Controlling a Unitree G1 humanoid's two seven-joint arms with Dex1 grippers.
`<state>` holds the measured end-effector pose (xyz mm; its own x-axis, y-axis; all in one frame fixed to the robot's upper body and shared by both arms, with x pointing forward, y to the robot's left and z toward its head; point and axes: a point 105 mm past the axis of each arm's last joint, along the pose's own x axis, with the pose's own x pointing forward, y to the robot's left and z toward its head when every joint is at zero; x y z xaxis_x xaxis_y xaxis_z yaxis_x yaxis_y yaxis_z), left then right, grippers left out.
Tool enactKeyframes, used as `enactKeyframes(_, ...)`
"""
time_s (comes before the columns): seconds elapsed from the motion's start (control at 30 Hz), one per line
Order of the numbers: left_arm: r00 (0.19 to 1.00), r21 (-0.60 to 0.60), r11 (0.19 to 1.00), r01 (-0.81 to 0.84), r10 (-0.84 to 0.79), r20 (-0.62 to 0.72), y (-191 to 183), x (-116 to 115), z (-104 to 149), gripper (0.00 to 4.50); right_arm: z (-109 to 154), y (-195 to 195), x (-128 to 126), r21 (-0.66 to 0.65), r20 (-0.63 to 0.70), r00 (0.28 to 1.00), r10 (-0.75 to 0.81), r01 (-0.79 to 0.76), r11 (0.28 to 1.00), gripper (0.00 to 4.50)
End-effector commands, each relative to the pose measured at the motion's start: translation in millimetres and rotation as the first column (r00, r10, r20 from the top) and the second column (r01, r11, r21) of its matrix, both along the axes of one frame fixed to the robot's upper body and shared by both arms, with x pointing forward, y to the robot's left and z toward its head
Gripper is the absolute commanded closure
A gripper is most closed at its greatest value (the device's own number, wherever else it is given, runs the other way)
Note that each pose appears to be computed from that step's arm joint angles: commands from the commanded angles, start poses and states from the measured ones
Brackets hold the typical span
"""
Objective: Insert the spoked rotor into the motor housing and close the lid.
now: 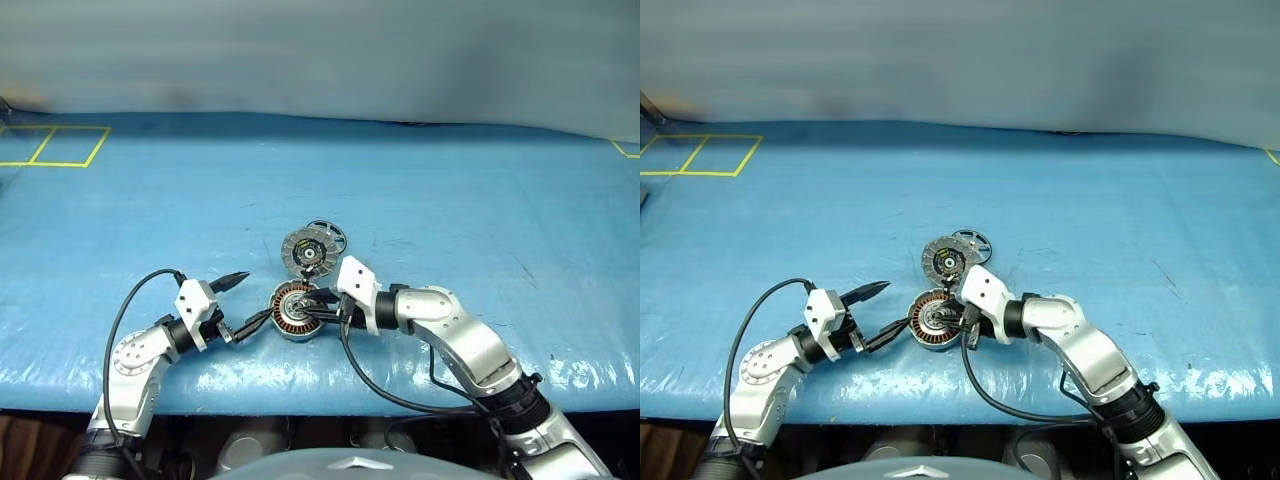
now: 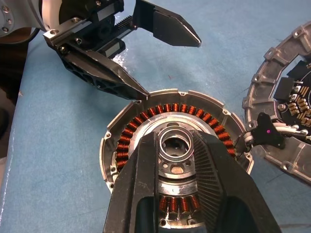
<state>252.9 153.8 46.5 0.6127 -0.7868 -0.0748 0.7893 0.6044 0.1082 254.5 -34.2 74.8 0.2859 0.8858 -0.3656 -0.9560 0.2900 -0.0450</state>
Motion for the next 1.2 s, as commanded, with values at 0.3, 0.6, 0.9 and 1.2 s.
enactKeyframes(0.3,0.999,-0.004,0.999,0.038,-0.038,0.014,-1.8,-4.9,3.7,0.0,1.9,13.1,4.1,0.011,0.034,0.999,0.033,-0.034,0.999,3.84)
enactKeyframes(0.6,0.999,0.004,0.999,0.039,-0.039,0.008,-1.1,-5.6,1.9,0.0,-3.1,14.5,8.8,0.005,0.03,0.999,0.021,-0.021,1.0,3.84)
enactKeyframes(0.9,0.999,0.006,0.999,0.033,-0.033,0.007,0.0,-5.0,0.8,0.0,-3.1,11.7,7.3,-0.002,0.03,0.999,0.025,-0.025,1.0,3.84)
enactKeyframes(1.2,1.0,0.013,1.0,0.023,-0.023,0.01,1.8,-3.6,0.2,0.0,-6.8,12.8,5.5,-0.013,0.028,0.999,0.034,-0.034,0.999,3.84)
